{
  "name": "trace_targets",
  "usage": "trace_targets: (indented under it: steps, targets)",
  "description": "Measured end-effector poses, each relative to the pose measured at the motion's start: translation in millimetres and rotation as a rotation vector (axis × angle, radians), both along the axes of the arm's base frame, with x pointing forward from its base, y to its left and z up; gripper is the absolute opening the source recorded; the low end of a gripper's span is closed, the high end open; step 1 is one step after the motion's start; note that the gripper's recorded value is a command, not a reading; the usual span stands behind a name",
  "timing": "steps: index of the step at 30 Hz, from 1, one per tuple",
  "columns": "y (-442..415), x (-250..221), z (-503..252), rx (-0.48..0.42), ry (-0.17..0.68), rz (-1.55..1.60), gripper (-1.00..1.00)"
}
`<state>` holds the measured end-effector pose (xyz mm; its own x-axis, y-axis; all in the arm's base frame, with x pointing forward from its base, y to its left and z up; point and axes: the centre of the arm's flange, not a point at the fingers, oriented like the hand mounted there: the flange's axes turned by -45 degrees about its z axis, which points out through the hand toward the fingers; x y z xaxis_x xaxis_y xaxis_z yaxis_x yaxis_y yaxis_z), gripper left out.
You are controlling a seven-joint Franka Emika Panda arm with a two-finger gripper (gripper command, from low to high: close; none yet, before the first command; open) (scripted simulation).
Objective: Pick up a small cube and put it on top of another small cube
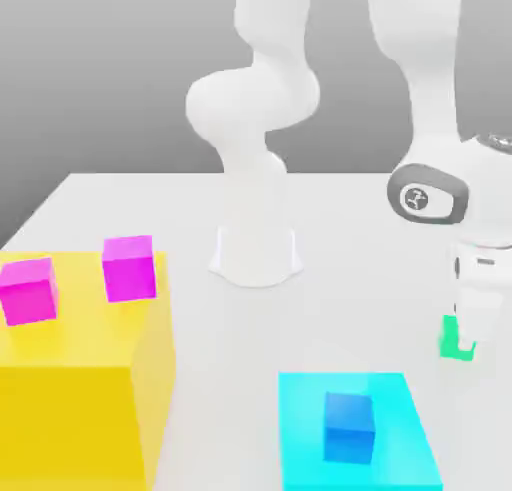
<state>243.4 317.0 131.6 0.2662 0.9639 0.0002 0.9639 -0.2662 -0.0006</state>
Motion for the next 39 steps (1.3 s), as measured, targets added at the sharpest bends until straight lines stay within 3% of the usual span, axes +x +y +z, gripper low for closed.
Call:
trace_targets:
  steps: [6, 12, 14, 19, 24, 28, 32, 36, 37, 39]
  targets:
    - [-0.2, -0.3, -1.7, -0.001, 0.0, 0.0, -1.0]
    - [-0.4, 0.7, 52.3, -0.001, -0.001, -0.001, -1.0]
    - [-17.2, 37.7, 73.4, -0.004, -0.01, -0.044, -1.0]
    - [-123.6, 158.9, 135.0, -0.015, -0.03, -0.228, -1.0]
    - [-261.1, 224.4, 203.1, -0.023, -0.034, -0.368, -1.0]
    - [-365.0, 233.5, 249.1, -0.021, -0.026, -0.456, -1.0]
    - [-463.9, 212.9, 285.2, -0.009, -0.012, -0.552, -1.0]
    - [-547.4, 185.0, 268.0, 0.003, 0.0, -0.635, -1.0]
    - [-553.1, 182.1, 257.9, 0.003, 0.001, -0.641, 1.0]
    - [-553.1, 182.1, 257.9, 0.003, 0.001, -0.641, 1.0]
